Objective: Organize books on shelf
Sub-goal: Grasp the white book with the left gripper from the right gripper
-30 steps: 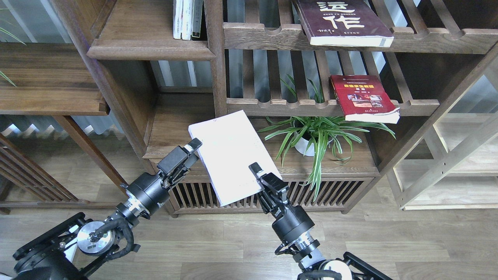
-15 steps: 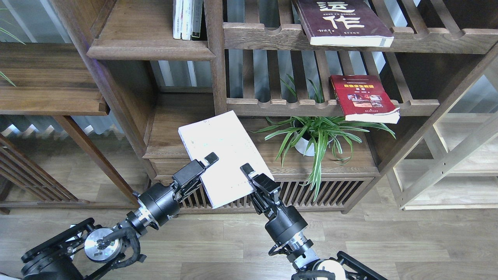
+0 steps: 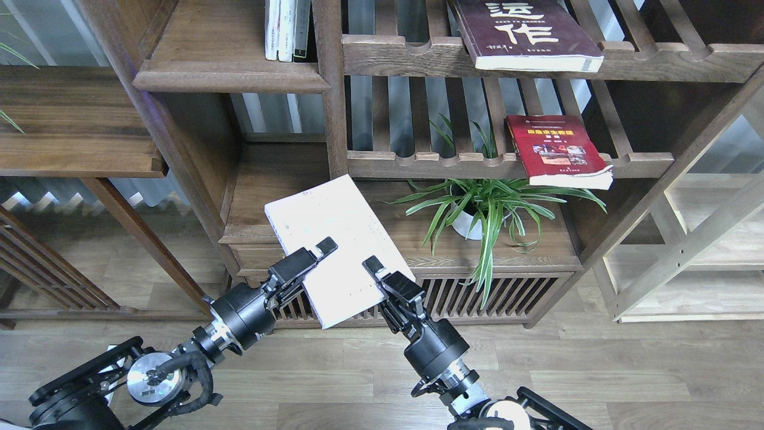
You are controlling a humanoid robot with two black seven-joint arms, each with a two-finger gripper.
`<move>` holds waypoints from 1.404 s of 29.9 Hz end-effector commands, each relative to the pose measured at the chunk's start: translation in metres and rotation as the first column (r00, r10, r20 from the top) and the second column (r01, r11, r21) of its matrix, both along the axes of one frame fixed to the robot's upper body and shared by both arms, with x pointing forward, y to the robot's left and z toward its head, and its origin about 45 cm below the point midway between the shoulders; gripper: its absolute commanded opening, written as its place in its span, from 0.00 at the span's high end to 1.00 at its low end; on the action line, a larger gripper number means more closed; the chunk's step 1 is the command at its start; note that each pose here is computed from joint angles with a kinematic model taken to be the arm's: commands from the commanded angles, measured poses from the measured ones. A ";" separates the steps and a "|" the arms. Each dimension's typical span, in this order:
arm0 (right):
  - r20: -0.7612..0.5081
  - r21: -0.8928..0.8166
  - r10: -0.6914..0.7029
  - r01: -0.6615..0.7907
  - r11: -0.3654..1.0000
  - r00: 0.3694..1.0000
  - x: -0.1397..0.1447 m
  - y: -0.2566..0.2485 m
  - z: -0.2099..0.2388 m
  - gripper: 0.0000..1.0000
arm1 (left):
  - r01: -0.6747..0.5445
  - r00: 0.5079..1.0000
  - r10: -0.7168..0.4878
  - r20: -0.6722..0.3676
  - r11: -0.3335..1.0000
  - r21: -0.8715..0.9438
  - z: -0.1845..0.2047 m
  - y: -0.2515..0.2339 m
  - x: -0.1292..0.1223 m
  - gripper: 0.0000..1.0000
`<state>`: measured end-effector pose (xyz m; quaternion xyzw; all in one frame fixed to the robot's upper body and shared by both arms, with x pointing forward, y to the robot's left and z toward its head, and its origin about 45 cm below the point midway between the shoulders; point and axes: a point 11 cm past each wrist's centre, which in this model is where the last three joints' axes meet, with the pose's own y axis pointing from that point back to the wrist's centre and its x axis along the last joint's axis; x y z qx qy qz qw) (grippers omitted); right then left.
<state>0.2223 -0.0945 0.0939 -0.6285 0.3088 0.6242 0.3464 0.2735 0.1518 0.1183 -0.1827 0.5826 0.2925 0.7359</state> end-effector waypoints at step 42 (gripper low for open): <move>0.013 -0.090 0.008 -0.007 0.996 1.000 0.007 -0.012 -0.014 0.01 | -0.025 1.000 0.024 0.004 0.996 0.084 -0.006 0.034 0.001 0.97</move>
